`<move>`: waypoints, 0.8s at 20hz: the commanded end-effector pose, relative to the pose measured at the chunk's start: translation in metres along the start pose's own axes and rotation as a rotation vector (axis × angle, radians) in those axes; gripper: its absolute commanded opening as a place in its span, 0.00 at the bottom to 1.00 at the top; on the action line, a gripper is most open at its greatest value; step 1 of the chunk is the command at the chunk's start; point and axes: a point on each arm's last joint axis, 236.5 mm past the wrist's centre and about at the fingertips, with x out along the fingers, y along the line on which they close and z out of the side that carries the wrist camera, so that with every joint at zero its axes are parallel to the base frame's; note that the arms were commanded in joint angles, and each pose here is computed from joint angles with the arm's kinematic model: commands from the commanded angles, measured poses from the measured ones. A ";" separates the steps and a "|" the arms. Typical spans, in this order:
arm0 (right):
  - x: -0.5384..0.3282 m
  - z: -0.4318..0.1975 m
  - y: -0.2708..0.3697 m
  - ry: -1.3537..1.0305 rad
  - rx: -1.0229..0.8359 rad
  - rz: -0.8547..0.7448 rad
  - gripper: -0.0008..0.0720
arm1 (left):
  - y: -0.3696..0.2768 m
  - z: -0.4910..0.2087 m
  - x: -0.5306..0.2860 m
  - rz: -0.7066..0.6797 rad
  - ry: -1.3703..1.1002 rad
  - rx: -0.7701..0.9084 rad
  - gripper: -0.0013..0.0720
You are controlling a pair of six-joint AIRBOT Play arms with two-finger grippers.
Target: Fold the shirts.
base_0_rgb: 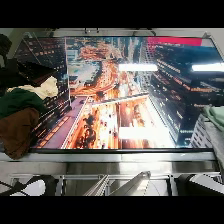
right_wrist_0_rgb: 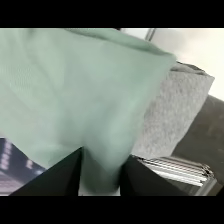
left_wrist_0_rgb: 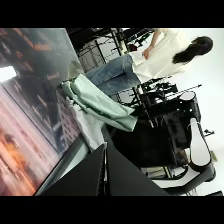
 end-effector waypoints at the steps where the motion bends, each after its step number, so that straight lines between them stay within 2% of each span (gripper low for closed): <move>1: 0.034 -0.038 -0.024 0.168 -0.002 -0.090 0.50 | 0.005 0.000 0.000 0.020 0.000 0.000 0.02; 2: 0.042 -0.050 -0.031 0.218 0.009 -0.121 0.58 | 0.005 0.000 0.000 0.020 -0.001 0.000 0.02; 4: 0.045 -0.054 -0.034 0.230 0.057 -0.137 0.57 | 0.004 0.000 0.000 0.018 -0.002 0.000 0.02; 6: 0.038 -0.048 -0.007 0.210 0.088 -0.029 0.54 | 0.003 0.002 0.000 0.011 -0.008 0.001 0.03; 7: 0.029 -0.040 0.020 0.185 0.076 0.084 0.33 | -0.001 0.004 0.000 -0.005 -0.018 0.002 0.03; 8: 0.014 -0.031 0.055 0.145 0.028 0.215 0.05 | -0.006 0.008 -0.001 -0.024 -0.034 0.005 0.02; 10: -0.025 -0.020 0.126 0.021 -0.125 0.456 0.04 | -0.008 0.020 -0.002 0.011 -0.055 0.044 0.02; 12: -0.060 -0.033 0.184 -0.101 -0.317 0.598 0.04 | -0.010 0.024 -0.004 0.090 -0.022 0.102 0.02; 16: -0.066 -0.136 0.232 -0.121 -0.642 0.648 0.04 | 0.000 -0.028 0.012 0.252 0.098 0.107 0.02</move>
